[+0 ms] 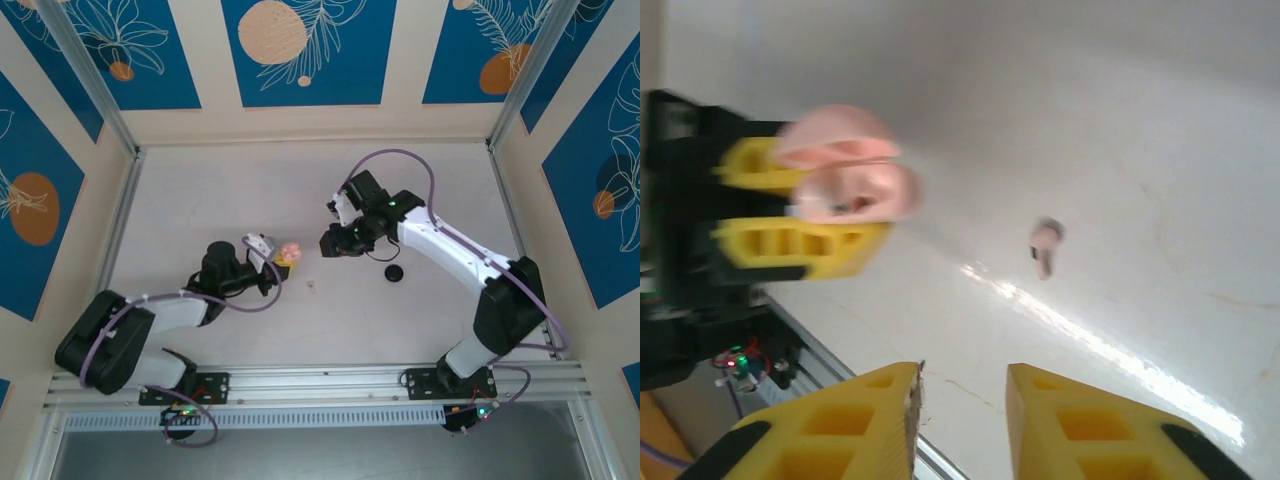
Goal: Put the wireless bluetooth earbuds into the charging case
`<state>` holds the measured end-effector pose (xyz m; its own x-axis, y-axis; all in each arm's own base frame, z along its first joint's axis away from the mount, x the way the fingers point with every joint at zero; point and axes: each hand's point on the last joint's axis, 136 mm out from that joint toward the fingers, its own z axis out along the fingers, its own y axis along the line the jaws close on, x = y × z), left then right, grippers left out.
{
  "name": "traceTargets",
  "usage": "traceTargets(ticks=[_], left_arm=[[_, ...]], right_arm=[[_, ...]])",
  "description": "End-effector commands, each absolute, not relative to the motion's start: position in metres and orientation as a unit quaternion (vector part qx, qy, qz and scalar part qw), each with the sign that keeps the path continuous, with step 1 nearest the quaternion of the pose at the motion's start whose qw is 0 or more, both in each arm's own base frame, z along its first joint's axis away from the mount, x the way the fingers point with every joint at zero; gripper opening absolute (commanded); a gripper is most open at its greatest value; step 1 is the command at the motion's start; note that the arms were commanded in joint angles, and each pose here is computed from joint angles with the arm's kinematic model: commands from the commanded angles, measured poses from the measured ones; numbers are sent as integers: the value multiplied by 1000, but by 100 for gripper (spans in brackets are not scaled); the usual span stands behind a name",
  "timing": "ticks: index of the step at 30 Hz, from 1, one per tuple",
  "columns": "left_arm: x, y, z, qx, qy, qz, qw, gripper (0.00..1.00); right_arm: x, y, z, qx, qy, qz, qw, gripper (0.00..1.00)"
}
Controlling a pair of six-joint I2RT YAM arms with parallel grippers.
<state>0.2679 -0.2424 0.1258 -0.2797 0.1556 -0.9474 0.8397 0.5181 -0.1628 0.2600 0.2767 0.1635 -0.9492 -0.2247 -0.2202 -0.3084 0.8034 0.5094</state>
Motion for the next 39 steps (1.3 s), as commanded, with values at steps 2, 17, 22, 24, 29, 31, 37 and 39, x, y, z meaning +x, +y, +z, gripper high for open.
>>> traceTargets(ticks=[2,17,22,24,29,31,37,39], left_arm=[[263,-224,115,330,755,-311,473,14],[259,-198,119,300,790,-253,471,14],[259,-198,121,301,789,-254,472,14],[258,-198,121,301,789,-254,472,14],[257,-199,121,303,788,-257,470,14],[257,-199,121,303,788,-258,470,14],[258,-200,123,306,787,-257,471,14],[258,-200,123,306,787,-258,470,14]], right_arm=[[245,272,130,-122,969,213,-7,34],[243,316,65,-166,966,174,-94,37],[244,321,50,-169,966,167,-106,37],[244,324,45,-171,965,165,-109,37],[246,325,32,-168,968,153,-110,36],[247,323,28,-165,969,146,-110,36],[246,322,16,-157,971,139,-113,35],[246,320,13,-155,972,134,-113,33]])
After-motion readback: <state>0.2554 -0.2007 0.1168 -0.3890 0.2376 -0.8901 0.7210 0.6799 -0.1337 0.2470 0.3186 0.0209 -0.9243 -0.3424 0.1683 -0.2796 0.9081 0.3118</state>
